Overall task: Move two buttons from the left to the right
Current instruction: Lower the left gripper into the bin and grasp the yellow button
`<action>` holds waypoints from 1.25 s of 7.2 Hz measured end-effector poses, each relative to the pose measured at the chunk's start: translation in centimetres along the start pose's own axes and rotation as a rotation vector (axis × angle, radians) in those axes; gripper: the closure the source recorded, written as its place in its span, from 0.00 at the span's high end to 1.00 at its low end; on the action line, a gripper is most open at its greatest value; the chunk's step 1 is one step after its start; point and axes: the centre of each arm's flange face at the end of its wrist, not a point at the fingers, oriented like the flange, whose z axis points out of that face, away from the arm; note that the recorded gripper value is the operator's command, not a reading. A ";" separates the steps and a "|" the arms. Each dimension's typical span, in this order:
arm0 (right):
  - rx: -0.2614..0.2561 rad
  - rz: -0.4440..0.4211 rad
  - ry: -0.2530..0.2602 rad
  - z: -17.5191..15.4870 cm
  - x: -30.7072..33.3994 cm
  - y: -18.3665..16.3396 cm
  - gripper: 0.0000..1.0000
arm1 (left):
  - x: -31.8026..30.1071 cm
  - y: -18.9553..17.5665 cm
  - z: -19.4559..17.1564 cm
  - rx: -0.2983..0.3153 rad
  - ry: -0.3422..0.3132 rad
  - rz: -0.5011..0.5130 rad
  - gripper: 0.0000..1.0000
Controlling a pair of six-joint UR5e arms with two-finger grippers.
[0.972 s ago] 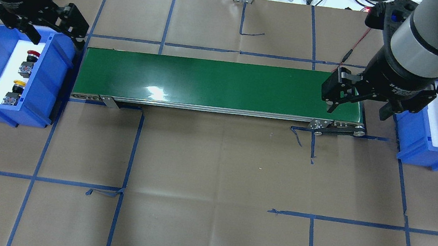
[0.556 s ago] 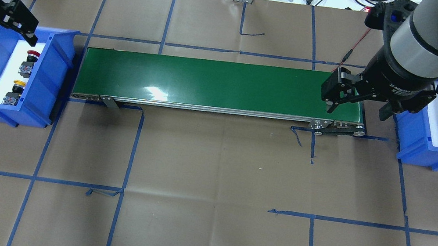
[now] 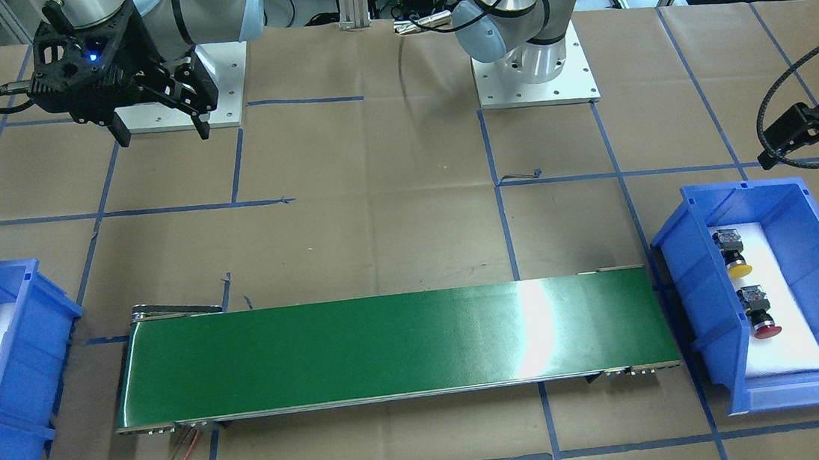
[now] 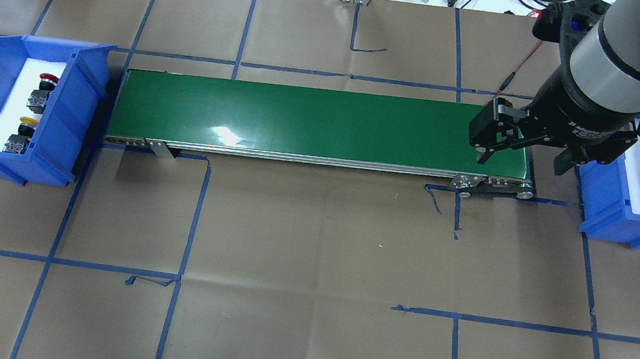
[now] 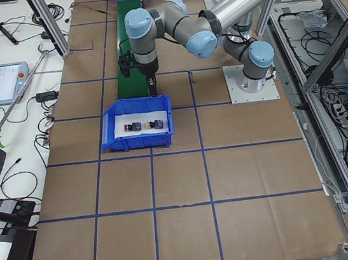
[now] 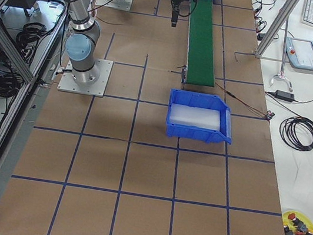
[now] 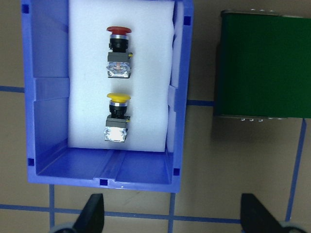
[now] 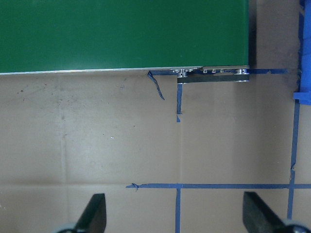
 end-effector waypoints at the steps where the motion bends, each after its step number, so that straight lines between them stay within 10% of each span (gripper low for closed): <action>1: -0.001 0.000 0.000 0.0 0.0 0.0 1.00 | -0.9 -0.4 0.7 0.000 0.000 0.013 0.99; 9: -0.001 0.001 0.001 0.1 0.0 0.0 1.00 | -2.6 -2.7 9.7 0.023 -0.015 0.034 0.99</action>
